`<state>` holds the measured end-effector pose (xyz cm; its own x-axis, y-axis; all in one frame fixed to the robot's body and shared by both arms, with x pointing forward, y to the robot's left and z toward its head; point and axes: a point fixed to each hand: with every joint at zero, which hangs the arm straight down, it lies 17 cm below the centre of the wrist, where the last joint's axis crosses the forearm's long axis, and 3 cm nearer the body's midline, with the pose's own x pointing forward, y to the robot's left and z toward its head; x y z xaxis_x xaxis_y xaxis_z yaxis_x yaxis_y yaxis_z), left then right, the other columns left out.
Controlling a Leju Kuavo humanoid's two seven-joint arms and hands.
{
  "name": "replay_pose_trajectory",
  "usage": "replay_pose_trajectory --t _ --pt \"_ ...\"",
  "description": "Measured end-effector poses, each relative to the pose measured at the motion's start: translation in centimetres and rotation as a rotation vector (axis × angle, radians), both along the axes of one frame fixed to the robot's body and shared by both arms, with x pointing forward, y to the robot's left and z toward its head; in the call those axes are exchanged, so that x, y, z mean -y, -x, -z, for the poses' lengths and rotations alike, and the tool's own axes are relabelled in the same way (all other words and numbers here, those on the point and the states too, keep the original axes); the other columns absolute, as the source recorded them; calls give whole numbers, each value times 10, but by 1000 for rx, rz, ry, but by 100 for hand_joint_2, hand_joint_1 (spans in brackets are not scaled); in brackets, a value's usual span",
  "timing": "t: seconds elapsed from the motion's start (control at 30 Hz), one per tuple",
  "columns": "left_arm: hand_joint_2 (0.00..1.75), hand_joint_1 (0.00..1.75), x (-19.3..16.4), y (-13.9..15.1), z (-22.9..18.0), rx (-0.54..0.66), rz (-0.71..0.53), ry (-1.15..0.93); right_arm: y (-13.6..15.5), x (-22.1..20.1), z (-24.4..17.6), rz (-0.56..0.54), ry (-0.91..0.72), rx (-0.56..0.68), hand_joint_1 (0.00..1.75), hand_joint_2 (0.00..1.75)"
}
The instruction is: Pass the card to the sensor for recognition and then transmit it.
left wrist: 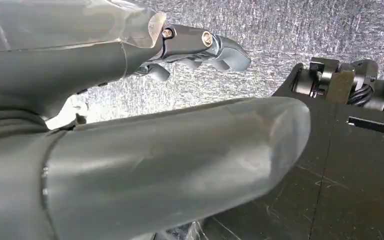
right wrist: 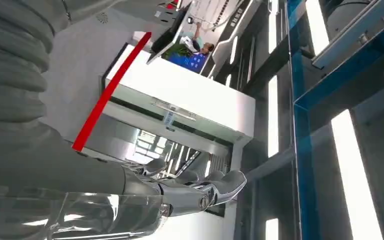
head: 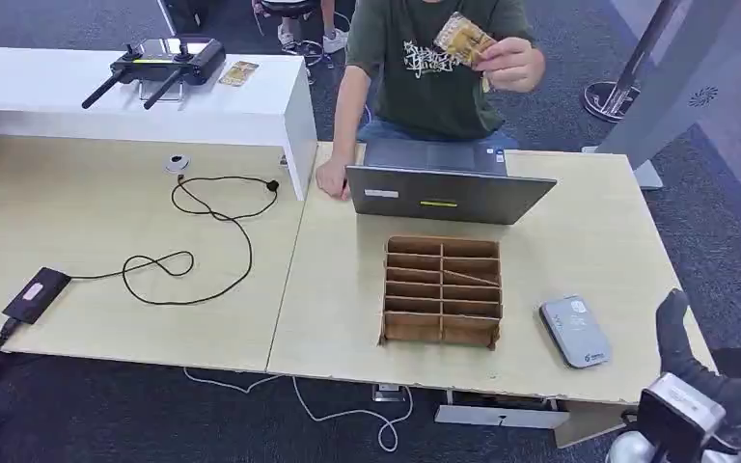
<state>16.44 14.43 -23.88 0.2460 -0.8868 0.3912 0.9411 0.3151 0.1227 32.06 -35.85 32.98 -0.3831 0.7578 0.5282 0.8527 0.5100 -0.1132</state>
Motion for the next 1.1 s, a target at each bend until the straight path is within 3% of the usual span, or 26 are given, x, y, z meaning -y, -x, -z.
replay_pose_trajectory --t 0.3,0.47,0.57,0.83,1.1 --pt "0 0 0 0 0 2 6 1 1 -2 -6 47 63 -34 0 175" --pt "0 0 2 1 -1 5 36 8 2 -41 -38 292 472 -152 0 175" --pt "0 0 3 0 -2 7 47 10 2 -61 -52 397 591 -173 0 175" --pt "0 0 3 -1 -2 10 51 16 10 -67 -63 408 611 -140 0 175" --pt "0 0 2 -1 -2 13 57 20 11 -76 -57 403 740 -132 0 175"
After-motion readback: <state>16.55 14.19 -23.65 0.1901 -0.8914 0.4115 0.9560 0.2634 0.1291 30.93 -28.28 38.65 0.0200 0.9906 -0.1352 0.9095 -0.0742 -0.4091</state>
